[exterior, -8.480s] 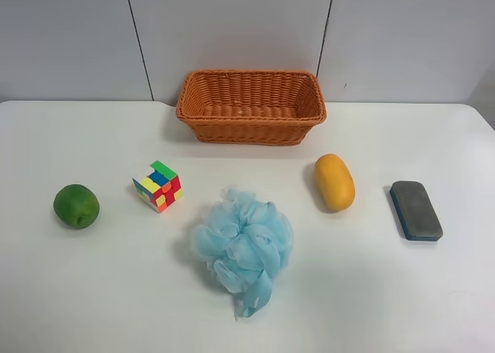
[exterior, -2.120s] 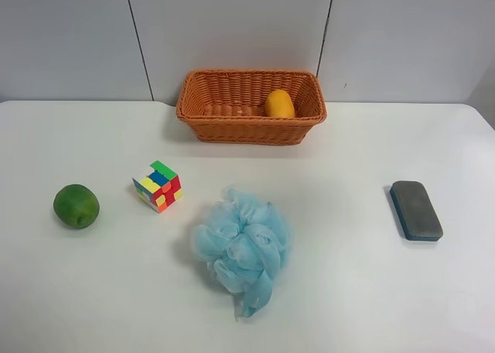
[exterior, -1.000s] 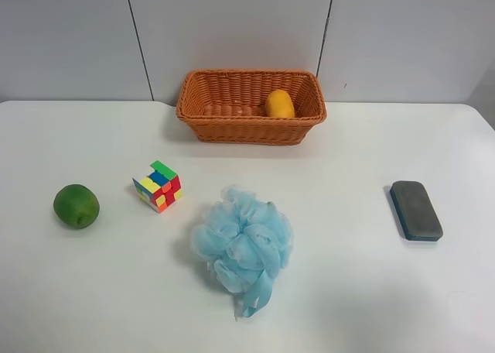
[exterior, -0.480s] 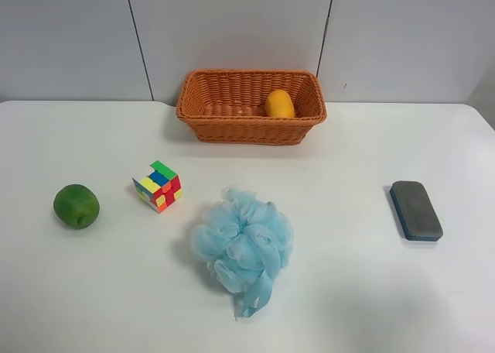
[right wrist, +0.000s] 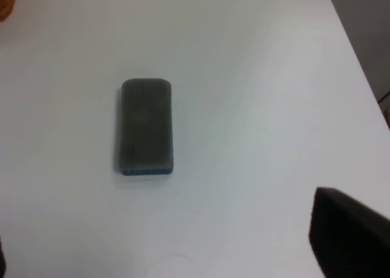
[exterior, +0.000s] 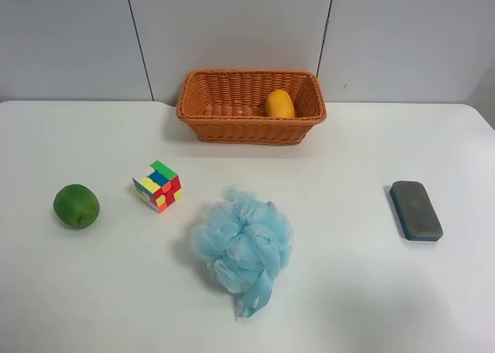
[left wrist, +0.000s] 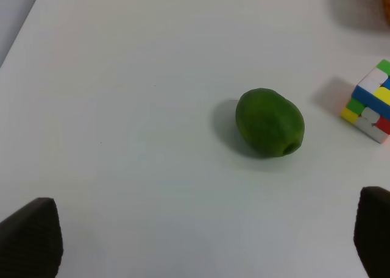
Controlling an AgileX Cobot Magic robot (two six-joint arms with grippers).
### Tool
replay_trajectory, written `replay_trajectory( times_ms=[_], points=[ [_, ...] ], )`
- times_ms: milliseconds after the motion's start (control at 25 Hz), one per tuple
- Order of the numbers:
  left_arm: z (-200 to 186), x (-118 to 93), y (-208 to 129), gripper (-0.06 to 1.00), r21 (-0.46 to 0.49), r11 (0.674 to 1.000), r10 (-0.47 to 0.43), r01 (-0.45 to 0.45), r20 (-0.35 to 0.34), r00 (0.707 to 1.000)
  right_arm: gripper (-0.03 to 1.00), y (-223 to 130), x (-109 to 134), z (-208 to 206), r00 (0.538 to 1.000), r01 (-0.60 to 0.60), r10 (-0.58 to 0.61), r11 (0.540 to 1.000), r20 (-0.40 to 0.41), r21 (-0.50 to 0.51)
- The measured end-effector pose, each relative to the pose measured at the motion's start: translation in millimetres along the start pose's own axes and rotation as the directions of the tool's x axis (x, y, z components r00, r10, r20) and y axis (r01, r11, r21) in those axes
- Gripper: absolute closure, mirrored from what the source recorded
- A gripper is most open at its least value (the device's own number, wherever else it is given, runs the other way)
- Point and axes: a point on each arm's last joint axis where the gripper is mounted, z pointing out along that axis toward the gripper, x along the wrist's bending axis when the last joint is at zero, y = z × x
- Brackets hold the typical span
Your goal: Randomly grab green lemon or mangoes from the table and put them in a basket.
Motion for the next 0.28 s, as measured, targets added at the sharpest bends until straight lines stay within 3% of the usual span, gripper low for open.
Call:
replay_trajectory(
  times_ms=[280],
  points=[
    [0.0,0.0,0.0,0.0,0.0,1.0,0.0,0.0,0.0,1.0,-0.03,0.0,0.0,0.0,1.0,0.0,0.0,1.0,0.0,0.0]
  ],
)
